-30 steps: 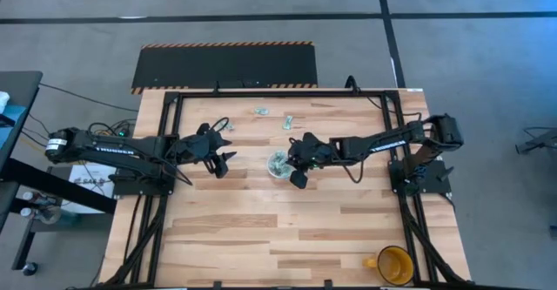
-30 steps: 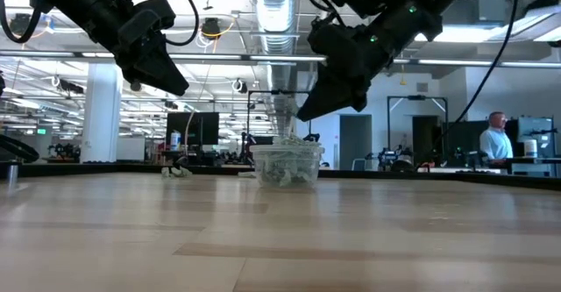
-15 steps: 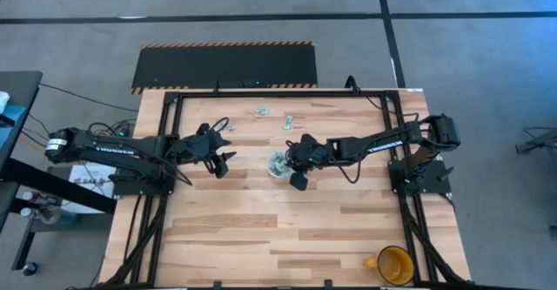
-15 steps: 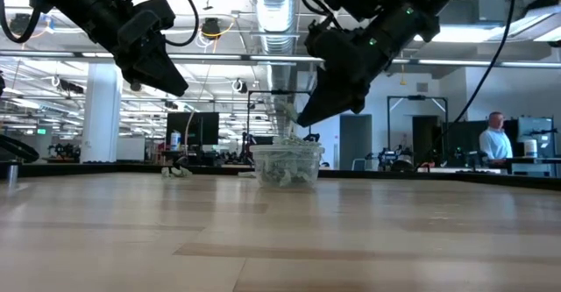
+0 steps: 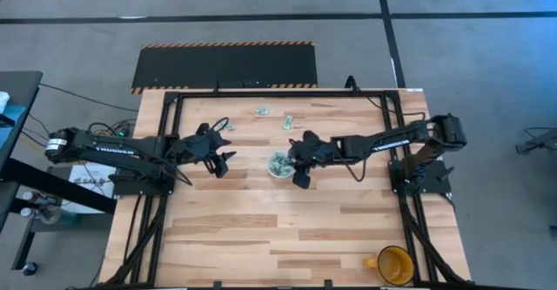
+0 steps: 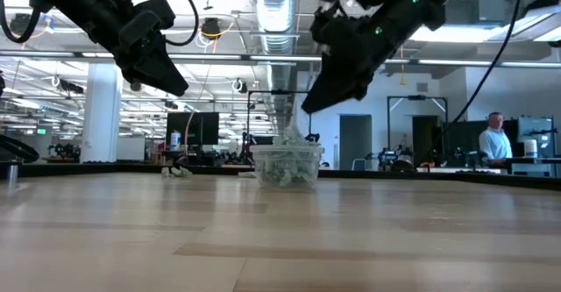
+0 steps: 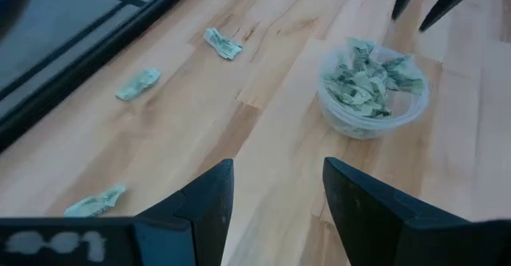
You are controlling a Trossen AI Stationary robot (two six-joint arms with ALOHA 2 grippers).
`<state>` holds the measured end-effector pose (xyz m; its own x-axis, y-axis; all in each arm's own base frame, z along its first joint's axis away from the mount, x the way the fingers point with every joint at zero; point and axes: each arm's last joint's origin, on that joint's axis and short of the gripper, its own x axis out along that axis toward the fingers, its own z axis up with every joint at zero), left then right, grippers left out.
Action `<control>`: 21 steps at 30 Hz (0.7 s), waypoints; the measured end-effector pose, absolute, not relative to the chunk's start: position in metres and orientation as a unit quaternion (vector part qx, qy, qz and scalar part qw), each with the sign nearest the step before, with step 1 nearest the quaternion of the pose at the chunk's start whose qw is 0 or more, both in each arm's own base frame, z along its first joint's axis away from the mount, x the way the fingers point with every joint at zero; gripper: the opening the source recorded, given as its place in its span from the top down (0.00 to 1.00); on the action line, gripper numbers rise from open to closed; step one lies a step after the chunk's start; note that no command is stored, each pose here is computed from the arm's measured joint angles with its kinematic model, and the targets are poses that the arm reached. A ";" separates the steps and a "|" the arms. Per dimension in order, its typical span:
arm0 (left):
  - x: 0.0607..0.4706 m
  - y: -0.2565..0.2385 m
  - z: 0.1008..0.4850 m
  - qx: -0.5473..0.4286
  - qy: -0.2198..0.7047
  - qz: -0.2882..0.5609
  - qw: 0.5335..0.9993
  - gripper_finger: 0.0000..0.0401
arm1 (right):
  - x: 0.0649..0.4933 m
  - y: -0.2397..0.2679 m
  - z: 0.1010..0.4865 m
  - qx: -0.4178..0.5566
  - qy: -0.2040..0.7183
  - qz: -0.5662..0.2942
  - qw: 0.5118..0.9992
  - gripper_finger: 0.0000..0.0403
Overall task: Pick and place Stevia / Truvia into bins
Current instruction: Put the green stevia packet into the transparent container
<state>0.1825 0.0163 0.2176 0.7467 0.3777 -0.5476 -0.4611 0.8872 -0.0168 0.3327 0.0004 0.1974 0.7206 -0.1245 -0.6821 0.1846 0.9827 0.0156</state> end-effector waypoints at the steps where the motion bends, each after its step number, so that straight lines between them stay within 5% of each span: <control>1: 0.182 0.017 0.218 -0.073 0.275 0.231 0.930 0.54 | 0.331 0.000 0.202 0.030 0.359 -0.091 0.929 0.75; 11: 0.172 0.059 0.217 -0.108 0.262 0.373 0.884 0.54 | 0.310 -0.026 0.230 -0.047 0.348 -0.202 0.914 0.75; 21: 0.141 0.116 0.216 -0.295 0.261 0.465 0.793 0.54 | 0.299 -0.054 0.222 0.030 0.385 -0.267 0.883 0.75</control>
<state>0.1413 0.1159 0.2165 0.4316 0.5827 -0.6886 -0.8912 0.3934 -0.2256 0.2990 -0.0540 0.2222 0.5603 -0.4491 -0.6959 0.4954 0.8551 -0.1529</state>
